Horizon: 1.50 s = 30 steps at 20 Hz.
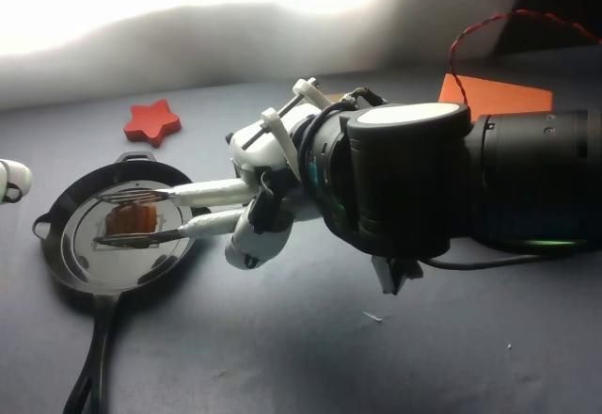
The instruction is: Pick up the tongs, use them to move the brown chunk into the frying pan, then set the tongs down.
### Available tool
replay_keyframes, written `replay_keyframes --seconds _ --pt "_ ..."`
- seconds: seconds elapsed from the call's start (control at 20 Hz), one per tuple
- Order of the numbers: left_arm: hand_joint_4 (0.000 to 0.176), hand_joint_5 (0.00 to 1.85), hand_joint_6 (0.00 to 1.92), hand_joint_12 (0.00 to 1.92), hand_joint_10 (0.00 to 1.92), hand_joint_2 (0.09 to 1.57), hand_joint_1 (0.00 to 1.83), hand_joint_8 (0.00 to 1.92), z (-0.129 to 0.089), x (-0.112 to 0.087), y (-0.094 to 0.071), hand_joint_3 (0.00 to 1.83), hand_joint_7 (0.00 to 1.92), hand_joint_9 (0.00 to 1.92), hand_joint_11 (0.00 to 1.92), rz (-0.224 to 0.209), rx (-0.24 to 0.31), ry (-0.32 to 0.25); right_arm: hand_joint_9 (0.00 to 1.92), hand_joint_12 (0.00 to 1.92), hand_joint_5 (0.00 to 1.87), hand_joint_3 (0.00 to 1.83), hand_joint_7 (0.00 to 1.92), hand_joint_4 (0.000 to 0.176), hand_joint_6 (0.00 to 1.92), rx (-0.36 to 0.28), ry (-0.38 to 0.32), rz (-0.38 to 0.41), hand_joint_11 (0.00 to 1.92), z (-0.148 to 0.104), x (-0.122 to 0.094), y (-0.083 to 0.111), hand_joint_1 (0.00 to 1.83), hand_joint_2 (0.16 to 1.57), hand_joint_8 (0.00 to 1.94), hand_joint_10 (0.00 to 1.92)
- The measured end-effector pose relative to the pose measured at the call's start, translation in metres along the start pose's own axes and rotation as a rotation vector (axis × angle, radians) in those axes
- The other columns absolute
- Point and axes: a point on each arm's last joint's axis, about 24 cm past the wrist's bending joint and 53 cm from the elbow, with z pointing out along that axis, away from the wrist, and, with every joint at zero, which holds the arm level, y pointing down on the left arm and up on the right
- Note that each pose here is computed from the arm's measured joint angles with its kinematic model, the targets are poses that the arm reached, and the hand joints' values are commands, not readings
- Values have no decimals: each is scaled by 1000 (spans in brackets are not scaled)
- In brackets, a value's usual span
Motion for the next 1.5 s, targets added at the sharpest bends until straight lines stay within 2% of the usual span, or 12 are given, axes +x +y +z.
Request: replay_keyframes --seconds 0.1,0.15,0.2,0.4,0.45,0.6,0.7,0.9,0.95,1.05,1.25,1.5 --pt "54 90 10 1083 4 1316 55 2 -1 2 -2 1 223 285 0 -2 5 5 1378 1921 909 0 1249 0 1788 5 3 3 1403 0 1 -2 623 1472 1925 1921" --pt "58 87 8 1089 5 1319 21 4 -1 2 -2 3 229 289 0 -2 5 5 1231 1921 684 0 1140 0 1623 7 1 3 1260 0 0 -3 922 1385 1760 1921" --pt "57 96 10 1098 9 1317 48 7 -1 2 -2 1 239 298 0 -2 5 4 1151 1921 663 0 1113 0 1548 7 -2 5 1166 0 -1 -4 998 1350 1592 1895" --pt "49 120 15 1105 3 1319 90 1 -1 1 -2 1 227 288 0 -2 4 4 849 1866 624 0 892 0 1539 12 -4 4 739 0 -2 -6 1016 1329 1261 1509" --pt "46 118 12 1104 6 1317 100 3 -1 0 -3 0 232 294 0 -3 7 1 728 1825 554 0 786 0 1483 12 -5 4 637 0 -3 -7 1141 1303 1501 1470" --pt "50 111 8 1114 8 1320 91 3 -1 0 -3 1 234 300 0 -3 7 1 663 1831 539 0 774 0 1481 12 -5 4 568 0 -3 -7 1145 1306 1523 1468" --pt "46 131 15 1122 7 1322 74 3 -1 0 -3 2 236 300 0 -3 7 0 685 1724 590 1 752 0 1553 12 -5 4 554 0 -3 -7 1010 1337 1176 1387" --pt "48 129 9 1115 4 1319 99 1 -1 0 -3 0 237 295 0 -1 9 -1 605 1680 519 0 657 0 1654 10 -8 9 507 -1 -6 -5 961 1385 1064 1289" --pt "48 134 9 1126 5 1320 87 1 -1 0 -3 0 238 297 0 -1 9 -1 596 1642 460 0 643 0 1139 6 -13 10 489 -2 -9 -3 777 1384 986 1223" --pt "52 116 1 1127 1 1321 75 1 -1 0 -3 1 222 285 0 0 9 -1 583 1619 489 5 628 0 830 -5 -31 18 458 -9 -21 0 637 1411 862 1135" --pt "47 138 9 1145 6 1320 85 4 -1 -3 -11 0 233 295 0 -11 27 -8 567 1615 526 1 644 0 710 -45 -47 -22 410 -31 -33 3 570 1421 759 1086" --pt "54 96 0 1140 5 1319 71 1 -10 10 -49 0 231 297 0 -26 119 25 566 1630 504 0 631 0 782 -133 -16 -186 435 -68 -20 2 582 1422 823 1143"
